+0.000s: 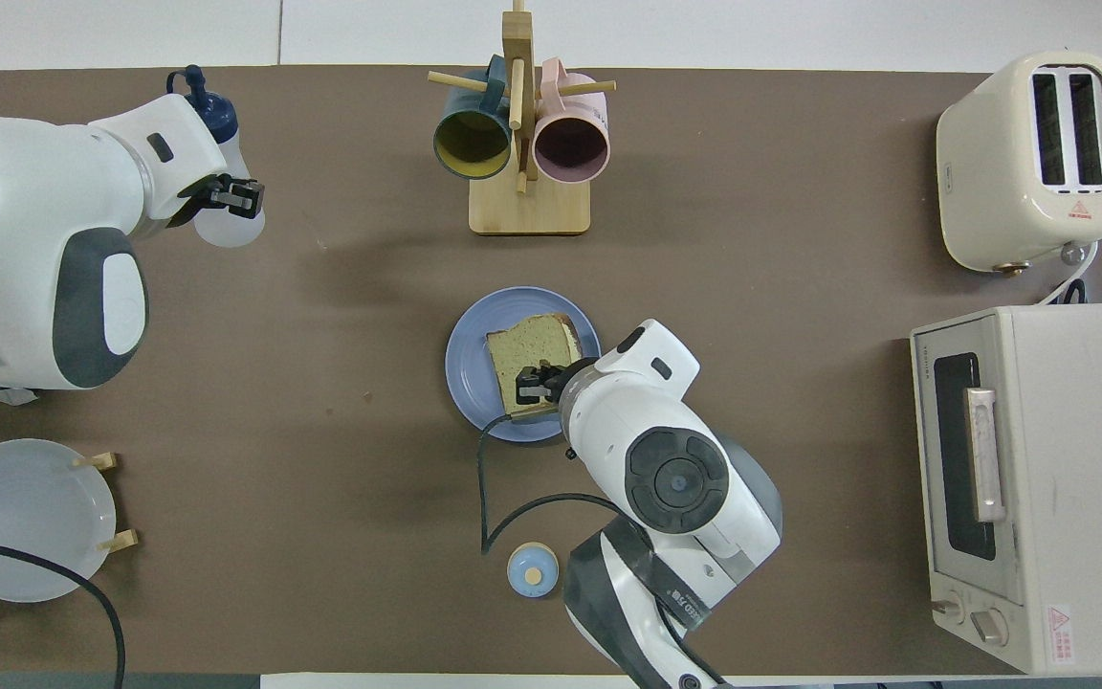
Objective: Put bread on plate and add seasoning
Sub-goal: 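Bring the blue-capped bottle toward the robot with the left gripper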
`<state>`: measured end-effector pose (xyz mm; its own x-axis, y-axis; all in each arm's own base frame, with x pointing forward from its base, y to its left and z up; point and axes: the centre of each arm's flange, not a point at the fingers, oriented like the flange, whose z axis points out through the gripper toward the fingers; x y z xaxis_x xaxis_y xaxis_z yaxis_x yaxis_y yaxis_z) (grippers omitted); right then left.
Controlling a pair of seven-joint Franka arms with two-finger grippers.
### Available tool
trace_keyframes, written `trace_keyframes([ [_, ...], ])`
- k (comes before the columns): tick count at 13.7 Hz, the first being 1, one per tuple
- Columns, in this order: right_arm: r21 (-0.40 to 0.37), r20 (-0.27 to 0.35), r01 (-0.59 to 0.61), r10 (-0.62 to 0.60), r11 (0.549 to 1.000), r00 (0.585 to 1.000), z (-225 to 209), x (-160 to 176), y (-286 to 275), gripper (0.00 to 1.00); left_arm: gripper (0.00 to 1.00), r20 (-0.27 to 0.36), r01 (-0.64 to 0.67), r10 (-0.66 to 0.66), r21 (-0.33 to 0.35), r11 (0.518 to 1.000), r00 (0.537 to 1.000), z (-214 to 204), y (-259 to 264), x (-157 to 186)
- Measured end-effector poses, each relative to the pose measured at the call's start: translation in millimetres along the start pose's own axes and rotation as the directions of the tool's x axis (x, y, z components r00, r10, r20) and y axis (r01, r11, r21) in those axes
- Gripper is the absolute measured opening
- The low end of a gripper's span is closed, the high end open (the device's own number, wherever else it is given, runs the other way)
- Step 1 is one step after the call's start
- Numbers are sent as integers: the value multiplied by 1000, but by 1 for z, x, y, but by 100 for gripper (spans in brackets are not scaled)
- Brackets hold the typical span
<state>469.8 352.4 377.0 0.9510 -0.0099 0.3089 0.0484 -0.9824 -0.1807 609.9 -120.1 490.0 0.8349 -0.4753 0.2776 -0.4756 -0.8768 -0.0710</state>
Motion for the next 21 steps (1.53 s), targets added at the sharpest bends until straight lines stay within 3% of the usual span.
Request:
trace_keyframes([
  [2, 1, -3, -2, 2, 1000, 1000, -2, 2, 1, 99, 45, 32, -71, 72, -42, 997, 997, -24, 1, -10],
  [8, 6, -18, -15, 15, 1000, 1000, -7, 11, 4, 100, 45, 113, -286, 309, -181, 941, 944, -62, 8, -39],
  [11, 19, -38, -19, 19, 1000, 999, -23, 25, -5, 100, 45, 121, -362, 398, -237, 901, 910, -77, 10, -51],
  [14, -18, 18, -45, 45, 999, 999, -51, 48, -14, 100, 45, 121, -442, 492, -294, 847, 862, -87, 15, -62],
  [21, 93, 222, -223, 198, 970, 955, -118, 75, -45, 100, 45, 79, -564, 630, -368, 739, 773, -92, 54, -85],
])
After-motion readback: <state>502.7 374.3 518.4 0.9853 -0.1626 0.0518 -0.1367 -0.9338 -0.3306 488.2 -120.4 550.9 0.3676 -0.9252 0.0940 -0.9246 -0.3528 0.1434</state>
